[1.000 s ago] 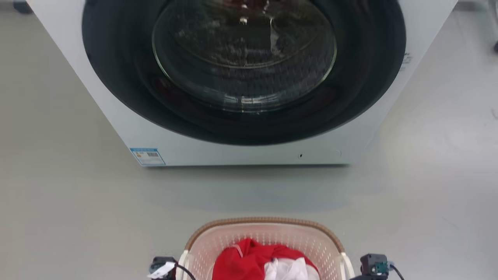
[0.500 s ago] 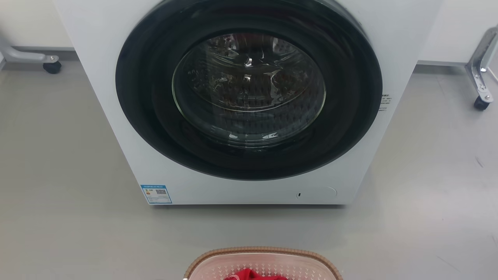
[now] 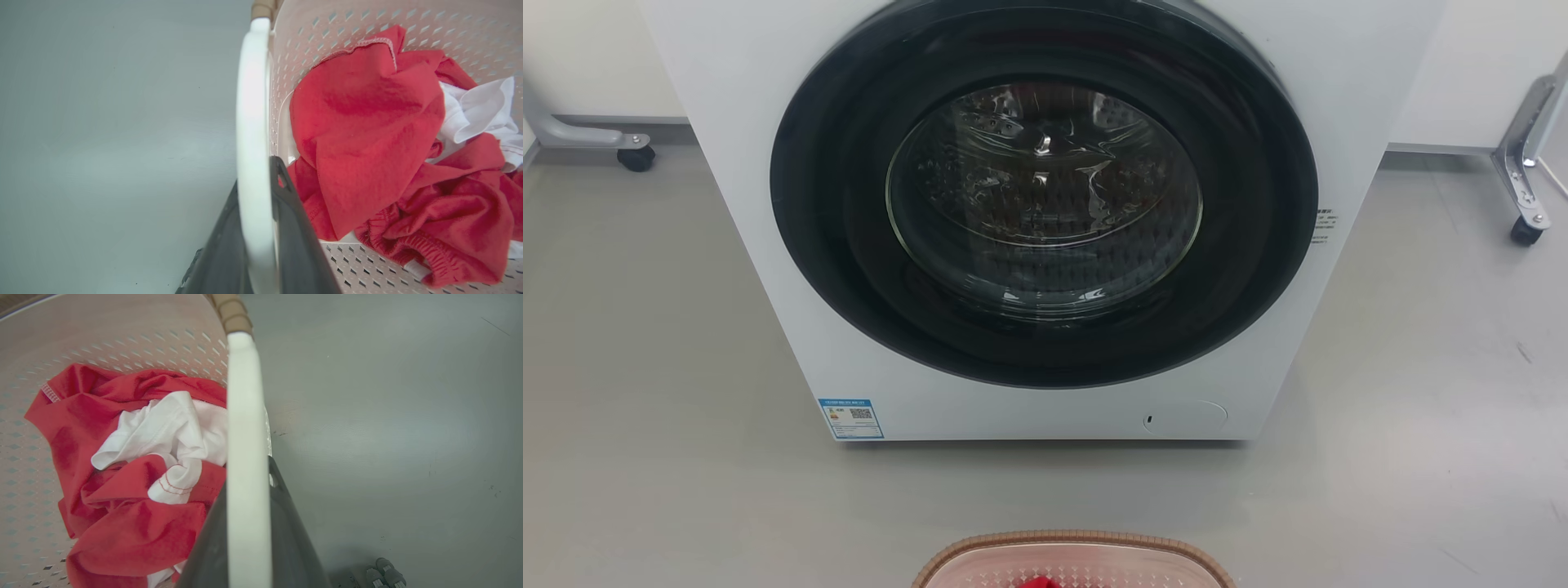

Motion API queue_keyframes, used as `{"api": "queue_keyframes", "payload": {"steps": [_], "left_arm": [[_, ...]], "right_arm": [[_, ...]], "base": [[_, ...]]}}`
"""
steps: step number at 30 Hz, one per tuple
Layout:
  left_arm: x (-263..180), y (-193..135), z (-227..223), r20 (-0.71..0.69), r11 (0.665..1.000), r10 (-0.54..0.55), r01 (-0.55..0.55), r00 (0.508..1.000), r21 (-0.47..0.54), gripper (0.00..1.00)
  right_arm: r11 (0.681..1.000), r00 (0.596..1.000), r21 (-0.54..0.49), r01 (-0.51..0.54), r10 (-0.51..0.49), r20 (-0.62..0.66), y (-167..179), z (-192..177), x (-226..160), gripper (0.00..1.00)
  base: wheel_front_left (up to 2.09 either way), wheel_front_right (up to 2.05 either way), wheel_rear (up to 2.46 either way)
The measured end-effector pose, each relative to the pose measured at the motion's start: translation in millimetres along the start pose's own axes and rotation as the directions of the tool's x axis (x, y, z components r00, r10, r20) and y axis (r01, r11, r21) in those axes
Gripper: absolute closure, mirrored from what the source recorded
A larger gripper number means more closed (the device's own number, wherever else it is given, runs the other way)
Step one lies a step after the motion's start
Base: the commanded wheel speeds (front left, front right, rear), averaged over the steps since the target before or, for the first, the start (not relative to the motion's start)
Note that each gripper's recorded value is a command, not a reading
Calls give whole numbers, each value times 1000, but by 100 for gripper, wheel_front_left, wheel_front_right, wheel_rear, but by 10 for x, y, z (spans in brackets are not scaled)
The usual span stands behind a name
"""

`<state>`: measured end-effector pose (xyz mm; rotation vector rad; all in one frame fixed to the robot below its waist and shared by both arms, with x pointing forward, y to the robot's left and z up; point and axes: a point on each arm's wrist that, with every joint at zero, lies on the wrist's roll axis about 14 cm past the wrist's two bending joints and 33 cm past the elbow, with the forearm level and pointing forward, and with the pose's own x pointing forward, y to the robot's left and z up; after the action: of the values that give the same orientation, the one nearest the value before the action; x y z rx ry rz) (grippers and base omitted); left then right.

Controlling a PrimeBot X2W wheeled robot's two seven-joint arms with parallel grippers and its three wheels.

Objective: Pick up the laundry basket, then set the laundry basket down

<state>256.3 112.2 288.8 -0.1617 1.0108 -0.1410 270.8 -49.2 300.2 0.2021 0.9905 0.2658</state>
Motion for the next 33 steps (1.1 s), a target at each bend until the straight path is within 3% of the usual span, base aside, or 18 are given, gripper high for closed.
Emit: {"api": "queue_keyframes", "payload": {"steps": [33], "left_arm": [[12,-8,-58,-25,1000,3,-2,1000,13,100]], "right_arm": [[1000,1000,5,2,-2,-21,-7,-58,12,100]], "base": [[0,0,0]]}}
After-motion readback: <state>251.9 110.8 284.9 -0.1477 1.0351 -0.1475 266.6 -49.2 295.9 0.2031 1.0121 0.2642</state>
